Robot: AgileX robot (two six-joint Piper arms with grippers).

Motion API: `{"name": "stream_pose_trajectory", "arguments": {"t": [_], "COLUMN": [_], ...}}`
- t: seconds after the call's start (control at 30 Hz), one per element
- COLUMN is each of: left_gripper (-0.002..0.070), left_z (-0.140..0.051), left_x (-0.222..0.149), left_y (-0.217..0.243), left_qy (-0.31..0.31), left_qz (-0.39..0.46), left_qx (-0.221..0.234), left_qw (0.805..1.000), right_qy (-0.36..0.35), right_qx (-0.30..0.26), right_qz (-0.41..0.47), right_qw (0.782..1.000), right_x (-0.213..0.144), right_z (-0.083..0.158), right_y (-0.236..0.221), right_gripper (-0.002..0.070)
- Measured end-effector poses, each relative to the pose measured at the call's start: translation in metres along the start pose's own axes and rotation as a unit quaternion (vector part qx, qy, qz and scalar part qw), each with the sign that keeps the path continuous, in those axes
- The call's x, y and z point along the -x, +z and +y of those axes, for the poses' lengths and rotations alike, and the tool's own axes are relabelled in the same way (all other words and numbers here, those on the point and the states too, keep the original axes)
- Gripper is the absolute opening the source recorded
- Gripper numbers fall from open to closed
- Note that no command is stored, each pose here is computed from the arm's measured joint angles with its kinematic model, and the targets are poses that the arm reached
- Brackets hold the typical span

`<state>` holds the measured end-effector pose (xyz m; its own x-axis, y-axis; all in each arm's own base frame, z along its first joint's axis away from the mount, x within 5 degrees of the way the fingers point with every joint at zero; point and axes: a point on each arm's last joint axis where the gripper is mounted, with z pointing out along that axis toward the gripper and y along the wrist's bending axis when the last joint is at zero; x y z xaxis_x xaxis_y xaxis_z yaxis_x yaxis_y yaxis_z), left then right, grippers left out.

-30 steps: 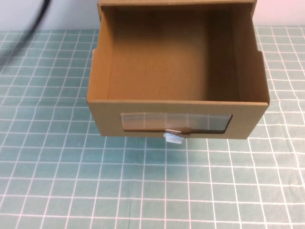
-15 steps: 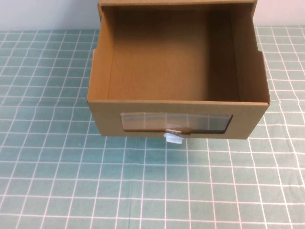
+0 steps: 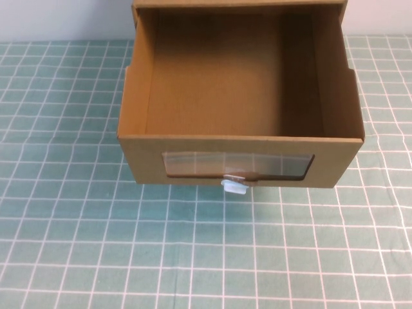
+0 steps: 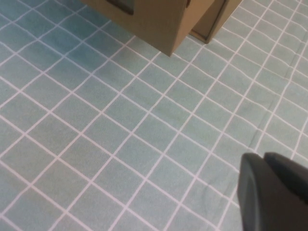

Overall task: Open the shoe box
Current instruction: 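Pull the top drawer of the cardboard box fully open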

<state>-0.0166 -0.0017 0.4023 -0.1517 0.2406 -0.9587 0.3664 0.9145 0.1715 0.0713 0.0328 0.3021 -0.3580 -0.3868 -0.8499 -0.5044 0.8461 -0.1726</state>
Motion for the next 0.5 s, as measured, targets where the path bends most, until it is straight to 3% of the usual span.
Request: {"name": "stream_pose_trajectory", "arguments": {"t": [0.5], "left_gripper": [-0.0006], "left_z": [0.001], "left_x": [0.001], "left_y": [0.0051], "left_qy": [-0.001], "left_qz": [0.008], "left_qx": [0.001], "left_qw": [1.0], "right_qy": [-0.001], "right_qx": [0.0], "right_qz": [0.001], "right_qw": [1.0], "right_x": [-0.0005], "right_z": [0.0002], "right_y": [0.0004], "right_gripper": [-0.0013]}}
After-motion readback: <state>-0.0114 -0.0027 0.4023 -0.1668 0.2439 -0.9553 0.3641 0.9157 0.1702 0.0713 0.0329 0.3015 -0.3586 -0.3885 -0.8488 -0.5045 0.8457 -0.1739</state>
